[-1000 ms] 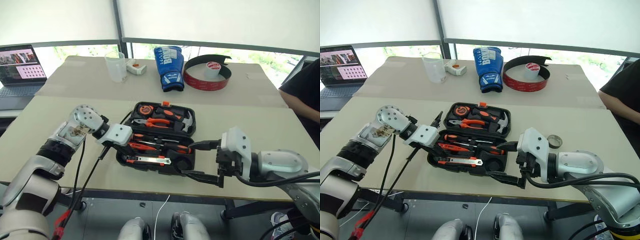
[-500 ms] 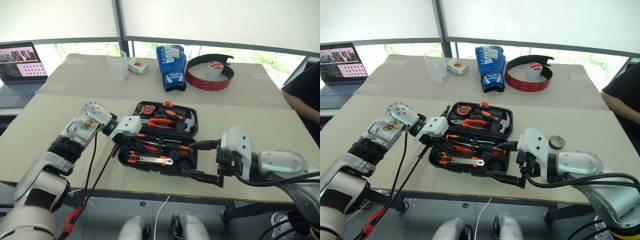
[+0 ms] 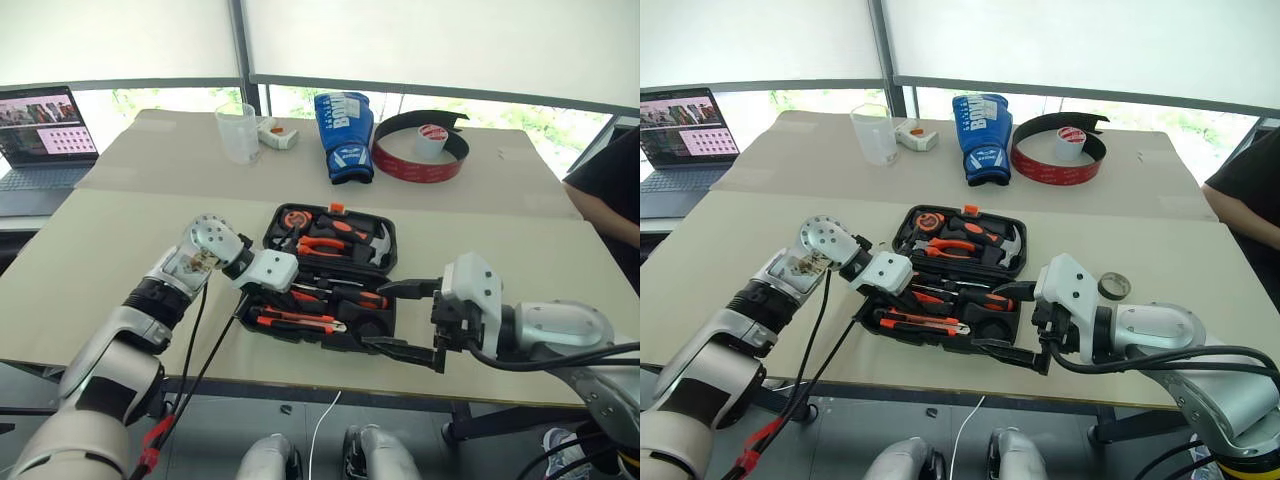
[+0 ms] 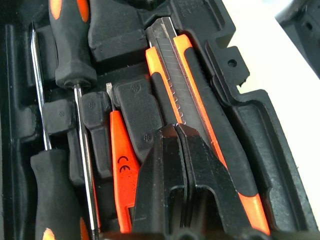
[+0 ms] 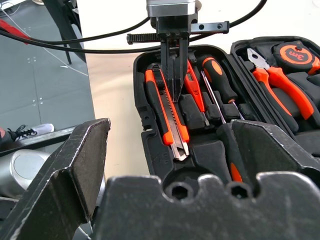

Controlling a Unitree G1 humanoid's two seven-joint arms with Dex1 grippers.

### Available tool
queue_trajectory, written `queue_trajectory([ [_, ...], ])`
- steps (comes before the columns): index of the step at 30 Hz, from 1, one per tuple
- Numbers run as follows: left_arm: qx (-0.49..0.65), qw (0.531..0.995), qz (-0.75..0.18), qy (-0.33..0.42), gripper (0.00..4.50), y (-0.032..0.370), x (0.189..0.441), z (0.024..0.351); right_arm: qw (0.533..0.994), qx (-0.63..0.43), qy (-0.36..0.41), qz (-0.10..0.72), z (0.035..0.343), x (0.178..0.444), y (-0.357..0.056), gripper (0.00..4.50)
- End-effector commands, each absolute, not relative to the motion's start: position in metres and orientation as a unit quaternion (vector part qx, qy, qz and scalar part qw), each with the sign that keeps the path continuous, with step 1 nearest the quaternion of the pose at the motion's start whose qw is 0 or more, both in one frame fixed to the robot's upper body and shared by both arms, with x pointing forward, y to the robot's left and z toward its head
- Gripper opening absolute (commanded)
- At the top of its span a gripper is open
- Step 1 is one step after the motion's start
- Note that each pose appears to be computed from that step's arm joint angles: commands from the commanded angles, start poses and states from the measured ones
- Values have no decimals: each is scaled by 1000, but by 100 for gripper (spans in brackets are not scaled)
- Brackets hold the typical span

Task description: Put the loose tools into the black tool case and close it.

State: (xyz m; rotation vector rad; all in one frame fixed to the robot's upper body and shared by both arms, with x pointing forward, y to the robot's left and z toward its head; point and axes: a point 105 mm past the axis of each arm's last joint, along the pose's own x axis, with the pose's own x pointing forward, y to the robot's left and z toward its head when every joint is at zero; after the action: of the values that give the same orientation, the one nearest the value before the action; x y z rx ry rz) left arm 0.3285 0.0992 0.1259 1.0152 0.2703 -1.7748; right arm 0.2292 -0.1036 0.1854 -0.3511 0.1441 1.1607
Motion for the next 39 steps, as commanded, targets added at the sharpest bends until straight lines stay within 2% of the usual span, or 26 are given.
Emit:
queue_trajectory([
  [1,416,498,-746,149,7,106,320,103,820,-171,46,544,194,225,-102,450],
  [5,358,552,-745,109,7,98,322,131,829,-170,52,531,193,227,-108,450],
  [7,317,598,-730,95,7,102,326,154,842,-167,65,509,192,230,-121,450],
  [10,257,648,-712,79,73,116,325,187,867,-165,95,461,188,234,-153,450],
  [16,167,693,-697,81,278,134,304,224,904,-176,144,362,185,250,-224,450],
  [19,133,703,-694,74,395,134,292,236,913,-186,160,326,183,264,-249,450],
  [21,118,709,-692,71,444,132,286,240,916,-195,167,308,179,277,-259,450],
  [29,125,728,-671,65,444,127,276,236,916,-224,224,245,147,335,-283,450],
  [35,136,733,-663,64,444,127,276,231,907,-238,257,233,127,353,-288,450],
  [39,145,737,-657,61,450,129,277,230,906,-232,259,241,123,356,-286,341],
])
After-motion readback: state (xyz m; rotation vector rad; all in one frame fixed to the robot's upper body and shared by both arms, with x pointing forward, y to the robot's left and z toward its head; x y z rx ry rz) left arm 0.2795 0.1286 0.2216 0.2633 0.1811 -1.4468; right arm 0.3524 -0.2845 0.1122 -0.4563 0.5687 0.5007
